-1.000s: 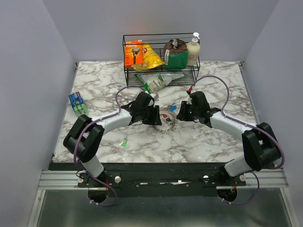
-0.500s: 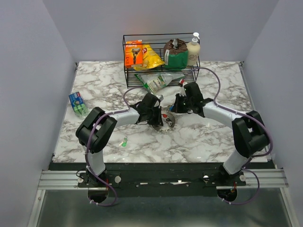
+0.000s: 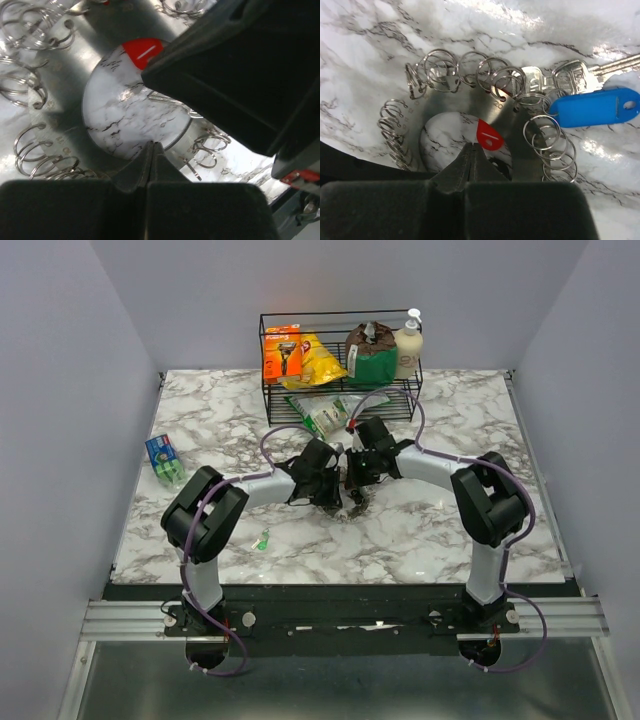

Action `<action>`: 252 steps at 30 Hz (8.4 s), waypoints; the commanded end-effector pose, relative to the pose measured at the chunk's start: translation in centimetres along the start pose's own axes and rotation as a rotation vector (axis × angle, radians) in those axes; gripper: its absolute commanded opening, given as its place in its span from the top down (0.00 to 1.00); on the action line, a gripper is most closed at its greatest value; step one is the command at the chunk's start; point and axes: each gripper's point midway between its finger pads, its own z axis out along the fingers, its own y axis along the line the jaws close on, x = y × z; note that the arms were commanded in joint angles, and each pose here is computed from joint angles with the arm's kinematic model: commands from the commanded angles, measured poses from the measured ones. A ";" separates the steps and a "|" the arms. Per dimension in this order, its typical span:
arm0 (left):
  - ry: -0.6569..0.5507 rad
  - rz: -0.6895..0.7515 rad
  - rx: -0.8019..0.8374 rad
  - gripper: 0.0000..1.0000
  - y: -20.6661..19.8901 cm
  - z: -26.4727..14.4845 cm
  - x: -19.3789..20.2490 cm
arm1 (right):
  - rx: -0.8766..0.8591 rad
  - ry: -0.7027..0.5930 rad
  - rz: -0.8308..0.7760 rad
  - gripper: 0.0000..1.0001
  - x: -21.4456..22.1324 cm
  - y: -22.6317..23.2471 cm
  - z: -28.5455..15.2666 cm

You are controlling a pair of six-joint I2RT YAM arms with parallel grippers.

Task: Put the keys on the keyring

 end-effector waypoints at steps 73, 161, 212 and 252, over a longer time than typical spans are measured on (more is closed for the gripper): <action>-0.138 0.222 0.174 0.44 -4.8 -8.4 2.0 | 0.099 -0.110 -0.076 0.96 5.2 4.2 -8.2; 0.009 -0.130 -0.009 0.34 3.1 0.7 -1.0 | -0.026 0.225 0.002 0.96 13.1 6.7 -4.0; -0.264 -0.145 0.032 0.30 3.4 -11.9 -1.6 | 0.269 -0.041 -0.190 0.97 2.1 5.5 -2.4; -0.233 -0.128 0.019 0.30 4.0 -11.0 -1.0 | 0.493 0.135 0.061 0.99 6.9 -7.8 -1.9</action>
